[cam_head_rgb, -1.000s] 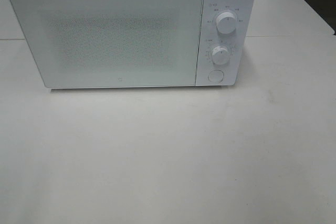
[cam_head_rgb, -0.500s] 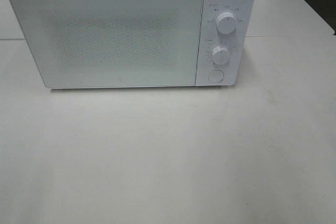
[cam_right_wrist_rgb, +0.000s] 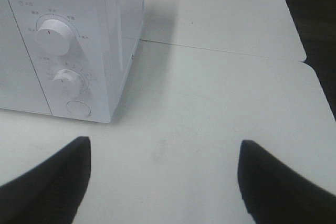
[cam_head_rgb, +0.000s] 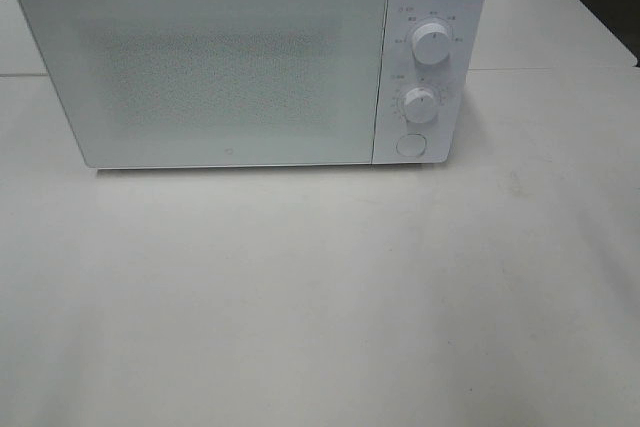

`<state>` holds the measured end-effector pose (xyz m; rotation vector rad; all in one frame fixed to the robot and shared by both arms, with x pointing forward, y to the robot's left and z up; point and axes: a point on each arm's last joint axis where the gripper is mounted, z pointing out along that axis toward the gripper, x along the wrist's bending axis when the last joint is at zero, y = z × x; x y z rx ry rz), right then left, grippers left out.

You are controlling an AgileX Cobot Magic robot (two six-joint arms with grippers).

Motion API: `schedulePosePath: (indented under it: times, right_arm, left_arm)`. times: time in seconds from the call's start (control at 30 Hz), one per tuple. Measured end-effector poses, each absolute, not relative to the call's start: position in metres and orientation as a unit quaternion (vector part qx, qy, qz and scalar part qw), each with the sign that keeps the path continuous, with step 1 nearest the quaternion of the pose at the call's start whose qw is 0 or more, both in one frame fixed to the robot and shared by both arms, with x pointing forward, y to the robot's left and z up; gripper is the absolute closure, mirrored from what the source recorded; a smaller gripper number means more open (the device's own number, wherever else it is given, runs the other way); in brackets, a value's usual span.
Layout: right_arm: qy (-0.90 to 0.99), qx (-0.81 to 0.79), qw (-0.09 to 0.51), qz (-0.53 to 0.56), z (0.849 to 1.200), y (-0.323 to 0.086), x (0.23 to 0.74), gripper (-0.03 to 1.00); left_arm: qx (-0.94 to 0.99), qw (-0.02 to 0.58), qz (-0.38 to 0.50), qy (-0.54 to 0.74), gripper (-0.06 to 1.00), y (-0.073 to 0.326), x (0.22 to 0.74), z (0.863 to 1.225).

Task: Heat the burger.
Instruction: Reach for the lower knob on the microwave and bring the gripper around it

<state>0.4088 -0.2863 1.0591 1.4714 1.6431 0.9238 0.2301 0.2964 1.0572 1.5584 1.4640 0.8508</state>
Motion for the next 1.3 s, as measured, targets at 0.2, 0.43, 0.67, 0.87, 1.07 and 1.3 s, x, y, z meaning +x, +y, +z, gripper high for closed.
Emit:
schedulePosePath:
  times: [0.2, 0.43, 0.67, 0.87, 1.07, 1.3]
  right_arm:
    - [0.642, 0.568, 0.364, 0.364, 1.05, -0.283, 0.427, 0.22]
    - [0.643, 0.56, 0.362, 0.375, 1.038, -0.279, 0.449, 0.22]
    - [0.637, 0.546, 0.37, 0.399, 1.027, -0.275, 0.469, 0.22]
    - [0.627, 0.526, 0.384, 0.429, 1.018, -0.271, 0.483, 0.22]
    - [0.617, 0.52, 0.4, 0.436, 0.995, -0.271, 0.481, 0.22]
    - [0.613, 0.5, 0.438, 0.426, 0.979, -0.262, 0.472, 0.22]
  left_arm:
    - [0.618, 0.408, 0.338, 0.581, -0.04, 0.296, 0.23, 1.057]
    - [0.618, 0.408, 0.338, 0.581, -0.04, 0.296, 0.23, 1.057]
    - [0.618, 0.408, 0.338, 0.581, -0.04, 0.296, 0.23, 1.057]
    - [0.618, 0.408, 0.338, 0.581, -0.04, 0.296, 0.23, 1.057]
    - [0.618, 0.408, 0.338, 0.581, -0.04, 0.296, 0.23, 1.057]
    - [0.618, 0.408, 0.338, 0.581, -0.04, 0.296, 0.23, 1.057]
